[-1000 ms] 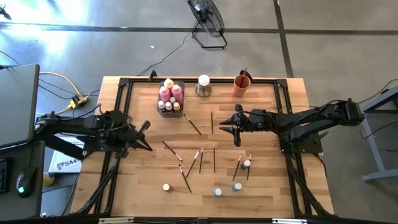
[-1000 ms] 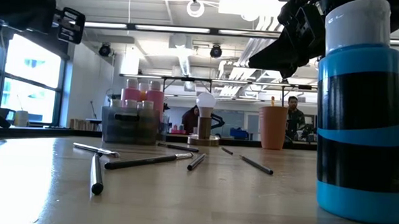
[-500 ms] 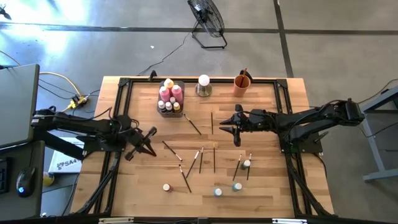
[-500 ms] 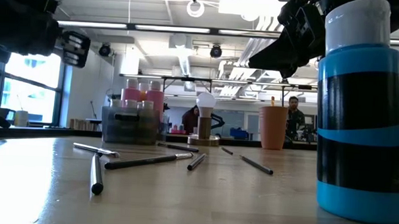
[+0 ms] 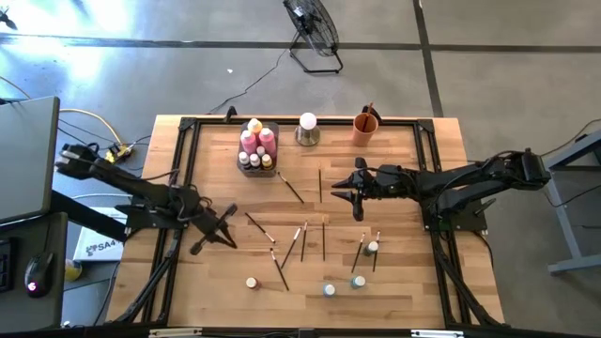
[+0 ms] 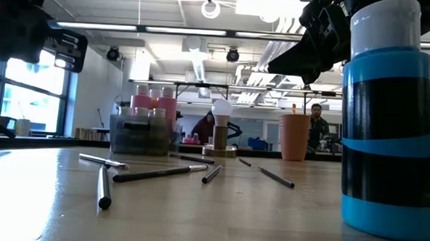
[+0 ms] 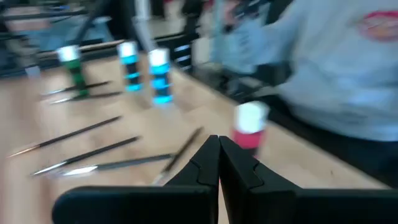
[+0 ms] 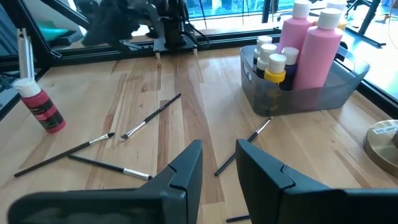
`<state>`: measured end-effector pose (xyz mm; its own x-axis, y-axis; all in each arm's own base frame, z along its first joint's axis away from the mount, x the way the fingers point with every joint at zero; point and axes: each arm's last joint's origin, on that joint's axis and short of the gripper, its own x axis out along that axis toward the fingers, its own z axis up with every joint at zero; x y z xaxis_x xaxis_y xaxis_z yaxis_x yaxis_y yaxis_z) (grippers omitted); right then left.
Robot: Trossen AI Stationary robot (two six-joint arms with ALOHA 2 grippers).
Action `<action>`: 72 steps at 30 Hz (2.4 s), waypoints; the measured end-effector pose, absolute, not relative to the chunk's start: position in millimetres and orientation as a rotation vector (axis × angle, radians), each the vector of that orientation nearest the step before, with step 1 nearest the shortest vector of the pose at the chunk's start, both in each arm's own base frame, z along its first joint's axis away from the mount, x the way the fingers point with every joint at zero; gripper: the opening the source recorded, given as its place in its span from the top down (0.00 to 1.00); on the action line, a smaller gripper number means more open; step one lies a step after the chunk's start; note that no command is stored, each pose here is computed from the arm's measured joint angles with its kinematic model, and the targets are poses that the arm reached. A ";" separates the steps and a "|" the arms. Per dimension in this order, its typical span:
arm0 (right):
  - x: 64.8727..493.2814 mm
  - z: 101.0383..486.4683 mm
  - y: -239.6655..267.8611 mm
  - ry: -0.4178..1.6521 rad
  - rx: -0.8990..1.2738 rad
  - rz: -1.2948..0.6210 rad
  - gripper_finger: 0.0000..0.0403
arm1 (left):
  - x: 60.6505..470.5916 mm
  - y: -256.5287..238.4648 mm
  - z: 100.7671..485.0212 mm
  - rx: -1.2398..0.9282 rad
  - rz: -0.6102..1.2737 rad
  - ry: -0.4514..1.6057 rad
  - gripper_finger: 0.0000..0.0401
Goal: Pick & Place Paint Supplies
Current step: Put the small red paint bottle into the gray bin
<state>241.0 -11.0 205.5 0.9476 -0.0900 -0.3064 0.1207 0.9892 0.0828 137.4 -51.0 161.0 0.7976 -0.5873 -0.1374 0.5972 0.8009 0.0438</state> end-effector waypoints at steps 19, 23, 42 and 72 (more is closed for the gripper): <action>241.0 205.5 -11.0 0.307 0.103 -0.108 0.77 | 140.4 -54.3 154.9 0.172 -0.615 0.141 0.95; 241.0 205.3 -11.0 0.306 0.126 -0.112 0.77 | 140.5 -54.3 154.9 0.166 -0.611 0.143 0.82; 240.8 205.5 -12.7 0.301 0.133 -0.172 0.77 | 138.4 -57.0 155.3 0.121 -0.728 0.144 0.26; 240.4 205.7 -20.1 0.297 0.149 -0.191 0.77 | 182.1 -73.9 139.6 0.080 -0.824 0.203 0.26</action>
